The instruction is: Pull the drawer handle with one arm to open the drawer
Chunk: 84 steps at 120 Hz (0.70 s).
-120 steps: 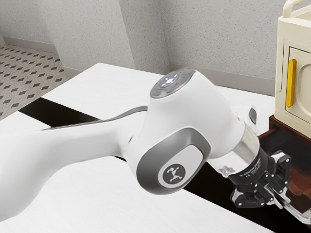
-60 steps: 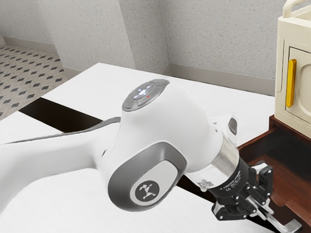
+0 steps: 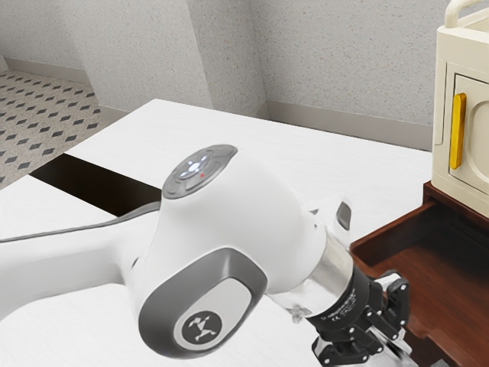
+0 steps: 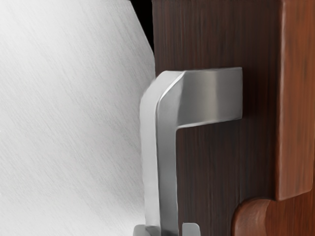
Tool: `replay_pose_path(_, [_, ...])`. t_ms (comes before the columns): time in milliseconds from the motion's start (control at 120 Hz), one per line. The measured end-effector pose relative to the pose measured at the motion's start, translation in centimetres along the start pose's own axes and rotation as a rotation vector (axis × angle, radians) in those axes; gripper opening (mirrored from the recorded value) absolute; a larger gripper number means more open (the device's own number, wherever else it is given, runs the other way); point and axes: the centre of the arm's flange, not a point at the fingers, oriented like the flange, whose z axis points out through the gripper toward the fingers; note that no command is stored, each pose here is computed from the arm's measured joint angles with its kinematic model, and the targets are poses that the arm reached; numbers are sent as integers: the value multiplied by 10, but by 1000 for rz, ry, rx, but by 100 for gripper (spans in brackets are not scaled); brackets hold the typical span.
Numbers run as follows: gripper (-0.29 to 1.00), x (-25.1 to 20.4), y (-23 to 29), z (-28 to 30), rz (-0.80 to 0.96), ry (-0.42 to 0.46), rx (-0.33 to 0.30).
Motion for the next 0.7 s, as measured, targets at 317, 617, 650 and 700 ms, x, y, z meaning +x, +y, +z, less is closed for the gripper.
replay_pose_path(317, [-8, -1, -12, -5, -5, 14, 1])
replay_pose_path(617, [-8, -1, -18, -11, -7, 24, -6])
replay_pose_path(650, [-5, -1, -18, -11, -7, 24, -9])
replay_pose_path(700, [0, -2, -17, -12, -8, 25, -15])
